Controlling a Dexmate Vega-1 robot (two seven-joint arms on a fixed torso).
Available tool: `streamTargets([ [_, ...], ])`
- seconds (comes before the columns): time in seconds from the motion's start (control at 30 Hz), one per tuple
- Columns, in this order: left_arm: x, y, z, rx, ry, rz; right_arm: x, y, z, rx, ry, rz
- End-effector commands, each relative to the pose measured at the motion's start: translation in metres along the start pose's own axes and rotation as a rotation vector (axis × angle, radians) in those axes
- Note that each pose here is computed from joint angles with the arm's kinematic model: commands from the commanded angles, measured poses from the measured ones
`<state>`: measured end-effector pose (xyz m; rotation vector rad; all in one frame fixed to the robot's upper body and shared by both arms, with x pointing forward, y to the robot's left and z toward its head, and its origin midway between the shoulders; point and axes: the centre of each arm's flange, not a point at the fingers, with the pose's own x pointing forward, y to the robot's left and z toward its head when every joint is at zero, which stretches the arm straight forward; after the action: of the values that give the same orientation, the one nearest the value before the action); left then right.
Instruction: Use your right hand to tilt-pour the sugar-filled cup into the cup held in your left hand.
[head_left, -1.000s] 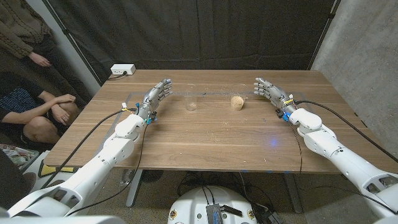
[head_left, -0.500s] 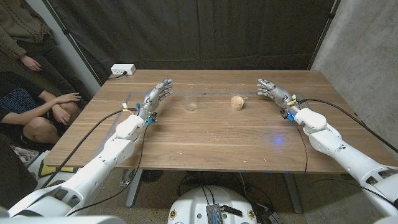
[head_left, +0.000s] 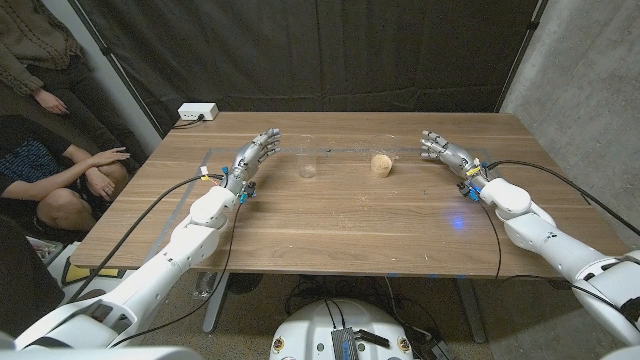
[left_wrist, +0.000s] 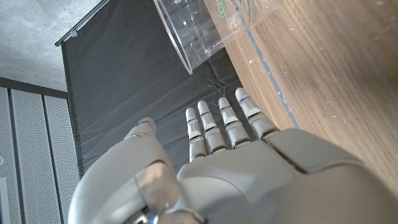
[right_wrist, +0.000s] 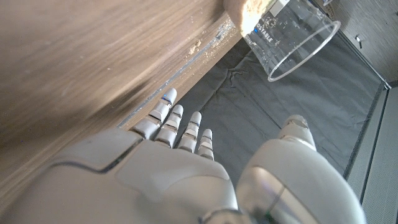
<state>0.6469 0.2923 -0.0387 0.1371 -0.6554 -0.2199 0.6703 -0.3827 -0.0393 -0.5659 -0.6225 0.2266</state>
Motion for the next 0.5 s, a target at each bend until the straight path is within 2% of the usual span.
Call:
streamTargets([
  [0.03,-0.001,-0.011,0.002,0.033,0.0,-0.008,-0.019,-0.01,-0.008,-0.118,0.021,0.022],
  [0.37,-0.002,-0.021,0.005,0.047,-0.005,-0.008,-0.025,-0.013,-0.006,-0.234,0.047,0.046],
  [0.5,-0.003,-0.024,0.005,0.049,-0.003,-0.007,-0.025,-0.013,-0.009,-0.243,0.055,0.037],
])
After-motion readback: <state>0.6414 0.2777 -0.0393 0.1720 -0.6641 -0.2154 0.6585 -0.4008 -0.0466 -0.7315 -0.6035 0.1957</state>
